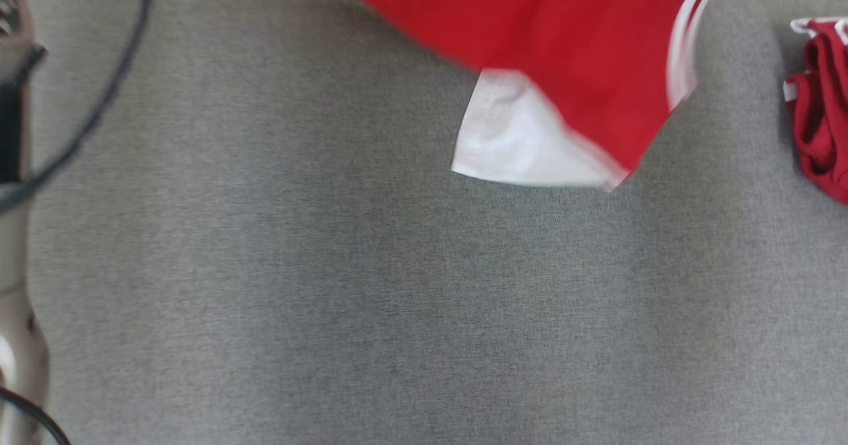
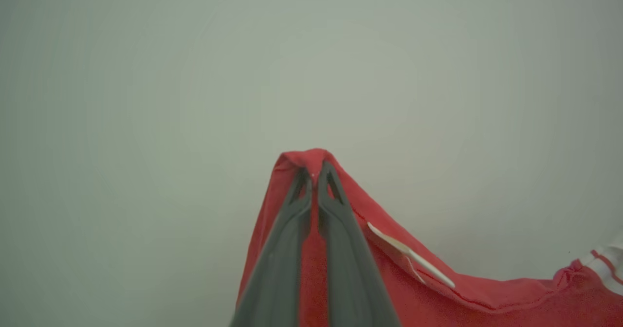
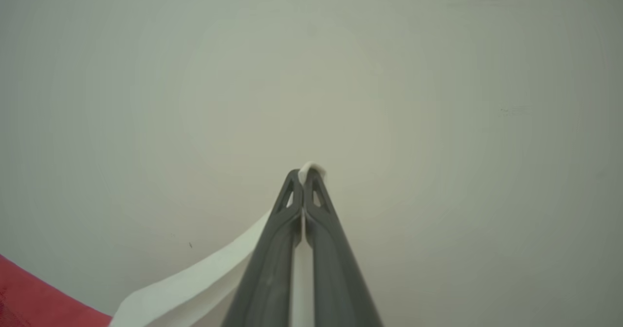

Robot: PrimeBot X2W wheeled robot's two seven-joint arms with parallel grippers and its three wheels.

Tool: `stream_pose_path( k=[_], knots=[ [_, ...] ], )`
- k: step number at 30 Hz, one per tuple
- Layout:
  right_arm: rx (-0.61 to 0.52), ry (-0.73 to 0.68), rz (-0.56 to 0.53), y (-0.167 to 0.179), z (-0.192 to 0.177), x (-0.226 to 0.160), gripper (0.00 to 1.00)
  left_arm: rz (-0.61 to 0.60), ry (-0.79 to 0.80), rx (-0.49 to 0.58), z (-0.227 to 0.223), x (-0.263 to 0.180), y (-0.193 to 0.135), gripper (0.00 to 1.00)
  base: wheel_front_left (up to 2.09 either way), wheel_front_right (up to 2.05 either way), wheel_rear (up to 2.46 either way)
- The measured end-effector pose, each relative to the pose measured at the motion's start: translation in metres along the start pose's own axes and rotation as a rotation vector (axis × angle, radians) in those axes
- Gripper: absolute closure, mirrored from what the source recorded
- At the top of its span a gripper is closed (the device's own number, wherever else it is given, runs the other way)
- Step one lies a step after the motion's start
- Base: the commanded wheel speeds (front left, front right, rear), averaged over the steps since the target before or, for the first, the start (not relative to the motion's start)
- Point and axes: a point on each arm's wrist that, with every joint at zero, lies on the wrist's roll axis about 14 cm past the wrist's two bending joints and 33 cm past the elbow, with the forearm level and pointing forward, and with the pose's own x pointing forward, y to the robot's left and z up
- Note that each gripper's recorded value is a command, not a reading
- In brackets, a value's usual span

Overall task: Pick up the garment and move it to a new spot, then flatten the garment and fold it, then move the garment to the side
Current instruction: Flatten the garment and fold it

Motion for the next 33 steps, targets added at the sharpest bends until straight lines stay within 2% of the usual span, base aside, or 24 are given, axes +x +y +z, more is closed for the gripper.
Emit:
stream_pose_path(
  k=[2,6,9,13,14,17,18,19,23,28,31,33],
  knots=[
    [0.01,-0.102,-0.021,-0.006,0.017,0.008,1.0,-0.002,-0.052,0.037,0.003,0.007,0.002,1.0,0.0,0.0,0.0],
    [-0.04,-0.368,-0.064,-0.02,0.078,0.011,1.0,-0.05,-0.221,0.115,0.036,0.021,-0.012,1.0,0.0,0.0,0.0],
    [-0.086,-0.426,-0.045,-0.014,0.093,0.009,1.0,-0.069,-0.325,0.12,0.055,0.023,-0.024,1.0,0.0,0.0,0.0],
    [-0.134,-0.515,-0.007,-0.004,0.118,0.002,1.0,-0.067,-0.36,0.125,0.058,0.021,-0.022,1.0,0.0,0.0,0.0],
    [-0.14,-0.514,-0.005,-0.005,0.114,0.0,1.0,-0.065,-0.356,0.112,0.055,0.02,-0.022,1.0,0.0,0.0,0.0],
    [-0.149,-0.38,0.003,-0.014,0.058,-0.007,1.0,-0.085,-0.262,0.098,0.014,0.011,-0.021,1.0,0.0,0.0,0.0],
    [-0.149,-0.38,0.003,-0.014,0.058,-0.007,1.0,-0.085,-0.262,0.098,0.014,0.011,-0.021,1.0,0.0,0.0,0.0],
    [-0.15,-0.325,0.013,-0.015,0.037,-0.011,1.0,-0.101,-0.216,0.096,-0.004,0.005,-0.021,1.0,0.0,0.0,0.0],
    [-0.121,-0.065,0.037,-0.022,-0.039,-0.031,1.0,-0.112,-0.096,0.093,-0.048,-0.018,-0.013,1.0,0.0,0.0,0.0],
    [-0.053,0.268,0.014,-0.038,-0.103,-0.083,1.0,-0.14,0.023,0.059,-0.083,-0.057,-0.015,1.0,0.0,0.0,0.0],
    [0.013,0.444,-0.016,-0.042,-0.122,-0.12,1.0,-0.124,0.111,0.016,-0.099,-0.087,-0.011,1.0,0.0,0.0,0.0],
    [0.041,0.504,-0.042,-0.046,-0.116,-0.139,1.0,-0.126,0.154,-0.021,-0.102,-0.104,-0.015,1.0,0.0,0.0,0.0]
  ],
)
